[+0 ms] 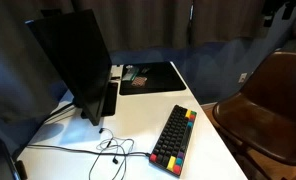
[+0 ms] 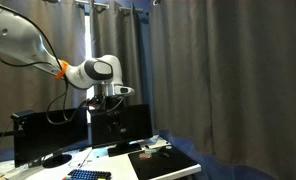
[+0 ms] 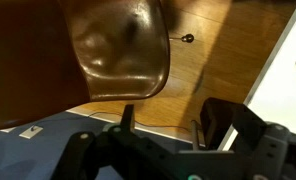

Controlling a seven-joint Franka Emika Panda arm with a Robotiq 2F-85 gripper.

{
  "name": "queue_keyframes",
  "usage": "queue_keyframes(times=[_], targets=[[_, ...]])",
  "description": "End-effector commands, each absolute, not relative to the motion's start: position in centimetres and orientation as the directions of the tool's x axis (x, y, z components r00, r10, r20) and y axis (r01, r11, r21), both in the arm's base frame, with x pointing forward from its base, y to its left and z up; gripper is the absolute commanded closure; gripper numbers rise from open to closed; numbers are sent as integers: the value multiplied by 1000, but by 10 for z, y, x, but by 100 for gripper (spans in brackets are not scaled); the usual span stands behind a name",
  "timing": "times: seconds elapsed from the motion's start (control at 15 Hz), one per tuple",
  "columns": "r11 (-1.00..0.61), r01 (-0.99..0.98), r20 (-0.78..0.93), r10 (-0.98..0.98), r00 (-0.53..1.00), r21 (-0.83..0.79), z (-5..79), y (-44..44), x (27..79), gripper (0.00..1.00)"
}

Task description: Press a button on the right side of the keyboard

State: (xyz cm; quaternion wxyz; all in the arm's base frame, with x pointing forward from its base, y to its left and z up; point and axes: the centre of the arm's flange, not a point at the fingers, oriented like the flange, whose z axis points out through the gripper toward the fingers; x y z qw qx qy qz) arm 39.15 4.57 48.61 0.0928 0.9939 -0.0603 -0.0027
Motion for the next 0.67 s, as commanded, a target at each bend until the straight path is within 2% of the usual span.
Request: queue_keyframes(times=[0.0,0.4,0.6], targets=[[-976,-119,6,-120,993,185,486,46,392,0],[-976,-119,6,-120,993,185,486,46,392,0],[-980,-130,-36,-137,990,150,460,92,400,0]])
